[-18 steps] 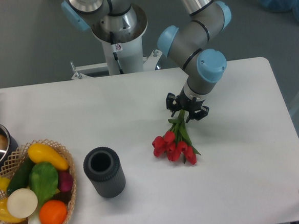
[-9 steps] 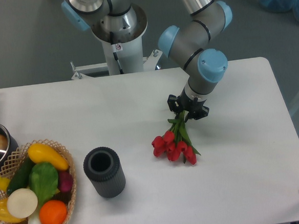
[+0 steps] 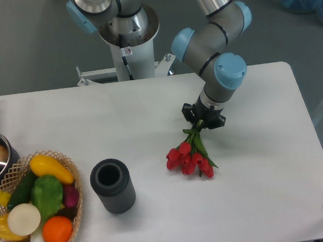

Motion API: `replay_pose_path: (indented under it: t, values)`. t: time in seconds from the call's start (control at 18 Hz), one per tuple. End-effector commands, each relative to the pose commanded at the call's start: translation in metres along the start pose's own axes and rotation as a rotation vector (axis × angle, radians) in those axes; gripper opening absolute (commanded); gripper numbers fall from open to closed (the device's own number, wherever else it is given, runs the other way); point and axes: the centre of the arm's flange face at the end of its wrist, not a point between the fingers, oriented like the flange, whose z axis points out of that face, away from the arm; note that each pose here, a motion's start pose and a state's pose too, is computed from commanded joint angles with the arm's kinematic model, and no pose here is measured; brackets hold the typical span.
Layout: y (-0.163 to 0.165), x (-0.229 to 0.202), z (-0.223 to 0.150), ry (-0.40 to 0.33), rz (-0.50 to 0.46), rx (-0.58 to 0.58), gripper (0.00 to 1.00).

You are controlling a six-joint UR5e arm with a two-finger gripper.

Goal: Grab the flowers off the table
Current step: 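Lift the tulip bunch off the table by its stems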

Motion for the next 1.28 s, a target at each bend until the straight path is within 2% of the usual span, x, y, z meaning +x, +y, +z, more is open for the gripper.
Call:
replay_pose_path:
  t: [0.33, 1.28]
  values:
    - [-0.002, -0.004, -0.008, -0.016, 0.004, 0.006, 0.23]
    - [-0.021, -0.030, -0.085, -0.153, 0.019, 0.088, 0.21]
